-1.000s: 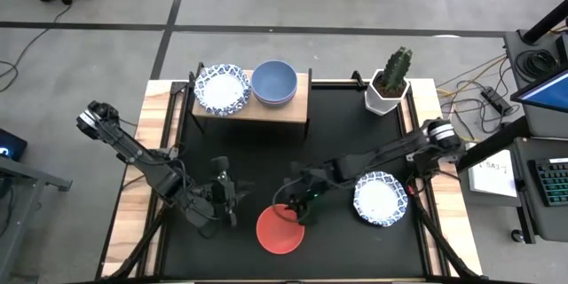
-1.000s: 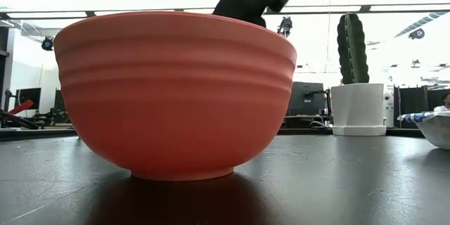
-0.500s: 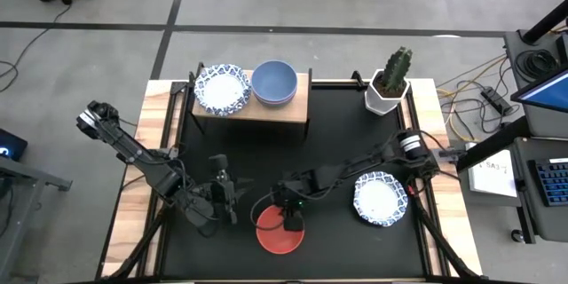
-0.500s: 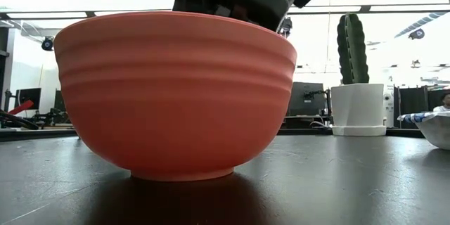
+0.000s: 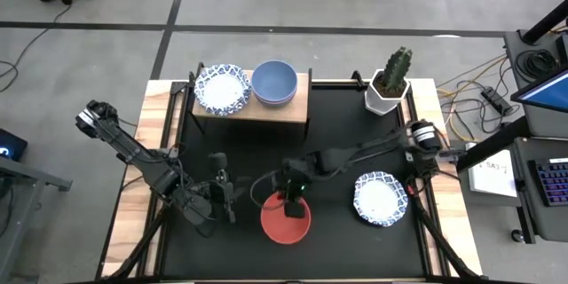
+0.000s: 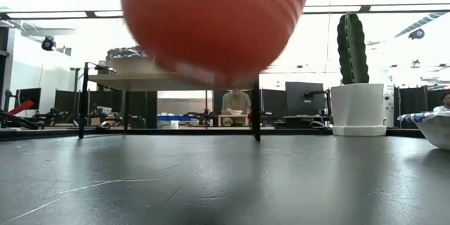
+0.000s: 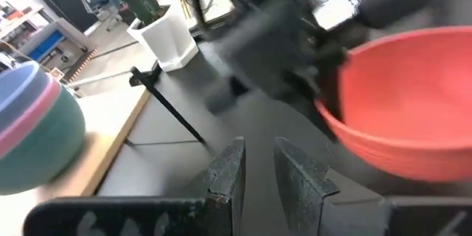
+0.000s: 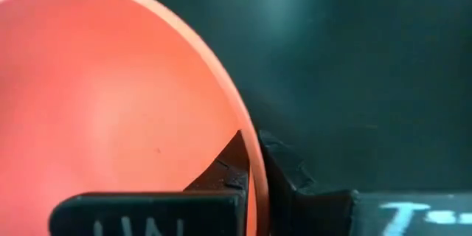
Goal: Place and stack bowls onto a shelf
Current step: Stack the orange bowl on top of the blue bowl on the shelf
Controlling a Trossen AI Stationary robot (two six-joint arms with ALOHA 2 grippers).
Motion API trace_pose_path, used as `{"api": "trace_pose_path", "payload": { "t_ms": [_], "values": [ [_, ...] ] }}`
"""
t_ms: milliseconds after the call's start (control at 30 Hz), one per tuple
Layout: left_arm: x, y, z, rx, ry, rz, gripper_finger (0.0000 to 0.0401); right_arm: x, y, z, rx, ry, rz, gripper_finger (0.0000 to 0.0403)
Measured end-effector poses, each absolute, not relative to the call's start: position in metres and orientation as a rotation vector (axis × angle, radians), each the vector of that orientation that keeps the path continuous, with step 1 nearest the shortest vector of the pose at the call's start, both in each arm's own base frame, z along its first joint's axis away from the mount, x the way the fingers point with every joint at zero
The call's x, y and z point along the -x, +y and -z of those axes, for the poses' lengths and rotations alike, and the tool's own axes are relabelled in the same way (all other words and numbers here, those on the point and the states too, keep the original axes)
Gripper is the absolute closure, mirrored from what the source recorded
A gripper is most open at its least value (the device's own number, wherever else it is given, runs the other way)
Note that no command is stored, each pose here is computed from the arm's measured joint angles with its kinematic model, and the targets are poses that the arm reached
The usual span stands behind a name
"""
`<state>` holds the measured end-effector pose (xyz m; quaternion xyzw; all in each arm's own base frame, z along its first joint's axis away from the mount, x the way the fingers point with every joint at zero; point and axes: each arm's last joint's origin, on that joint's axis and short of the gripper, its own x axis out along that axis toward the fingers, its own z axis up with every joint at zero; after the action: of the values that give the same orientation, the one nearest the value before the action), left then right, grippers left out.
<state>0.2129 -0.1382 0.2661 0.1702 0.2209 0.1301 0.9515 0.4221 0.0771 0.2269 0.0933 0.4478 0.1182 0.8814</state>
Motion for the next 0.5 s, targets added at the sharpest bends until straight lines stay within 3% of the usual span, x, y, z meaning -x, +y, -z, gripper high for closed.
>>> {"api": "trace_pose_path", "payload": {
  "t_ms": [233,500],
  "values": [
    [-0.207,-0.132,-0.275,-0.367,0.431,-0.311,0.0345,-0.396,0.036,-0.325,-0.256,0.737,-0.125,0.0393],
    [-0.204,-0.129,-0.277,-0.398,0.432,-0.344,0.0345,-0.364,-0.048,-0.415,-0.287,0.451,0.381,0.0394]
  ]
}}
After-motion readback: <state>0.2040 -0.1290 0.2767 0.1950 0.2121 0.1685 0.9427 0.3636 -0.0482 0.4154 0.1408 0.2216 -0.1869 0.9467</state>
